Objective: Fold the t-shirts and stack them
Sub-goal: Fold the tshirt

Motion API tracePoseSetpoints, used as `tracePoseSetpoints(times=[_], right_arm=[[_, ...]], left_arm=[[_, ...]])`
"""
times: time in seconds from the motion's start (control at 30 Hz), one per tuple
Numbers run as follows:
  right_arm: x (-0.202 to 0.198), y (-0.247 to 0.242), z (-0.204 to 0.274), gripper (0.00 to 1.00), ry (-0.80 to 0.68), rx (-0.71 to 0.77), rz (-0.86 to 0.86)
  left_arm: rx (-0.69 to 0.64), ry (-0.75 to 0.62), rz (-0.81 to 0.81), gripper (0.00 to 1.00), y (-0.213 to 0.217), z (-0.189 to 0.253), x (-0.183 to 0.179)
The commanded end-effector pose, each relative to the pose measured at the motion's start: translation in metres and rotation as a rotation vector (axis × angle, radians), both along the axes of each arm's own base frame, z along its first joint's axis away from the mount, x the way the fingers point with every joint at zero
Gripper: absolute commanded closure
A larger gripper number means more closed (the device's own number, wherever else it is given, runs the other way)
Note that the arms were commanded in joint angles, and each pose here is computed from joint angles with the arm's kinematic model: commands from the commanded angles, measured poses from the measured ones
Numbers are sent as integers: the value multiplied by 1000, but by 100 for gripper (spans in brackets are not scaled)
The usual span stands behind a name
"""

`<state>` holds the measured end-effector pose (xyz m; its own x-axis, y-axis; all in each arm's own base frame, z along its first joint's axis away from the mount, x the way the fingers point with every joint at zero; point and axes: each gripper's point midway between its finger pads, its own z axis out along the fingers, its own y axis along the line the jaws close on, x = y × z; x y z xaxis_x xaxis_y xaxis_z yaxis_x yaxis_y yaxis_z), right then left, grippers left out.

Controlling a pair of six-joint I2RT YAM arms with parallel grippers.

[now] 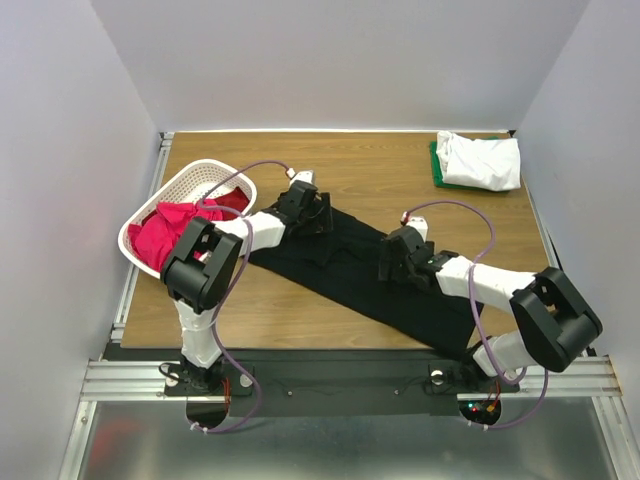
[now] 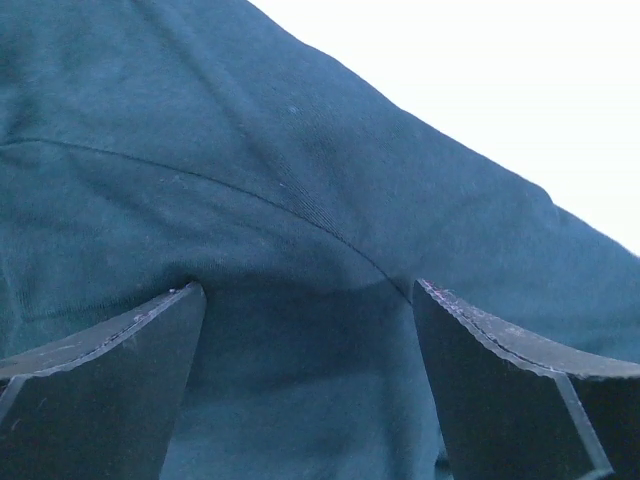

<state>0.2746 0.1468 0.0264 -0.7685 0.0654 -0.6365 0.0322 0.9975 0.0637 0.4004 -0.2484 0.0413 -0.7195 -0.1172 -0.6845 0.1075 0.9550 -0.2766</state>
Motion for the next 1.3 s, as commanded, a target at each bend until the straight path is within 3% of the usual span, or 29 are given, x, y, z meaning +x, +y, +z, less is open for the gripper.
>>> tracePoseSetpoints(times=[0.0, 0.5, 0.77, 0.9, 1.27], right_arm=[[0, 13, -2, 10, 42, 54, 25], [-2, 45, -6, 11, 117, 148, 116], [-1, 59, -8, 12, 148, 189, 159], [2, 72, -4, 12, 153, 226, 195], [-6, 119, -16, 14, 215, 331, 361]], left_arm=[[39, 42, 1, 2, 2, -18, 10], [-59, -7, -24, 3, -22, 8, 105], [-32, 11, -55, 3, -32, -4, 145], [-44, -35, -72, 3, -43, 14, 174], [-167, -179, -234, 3, -83, 49, 200]])
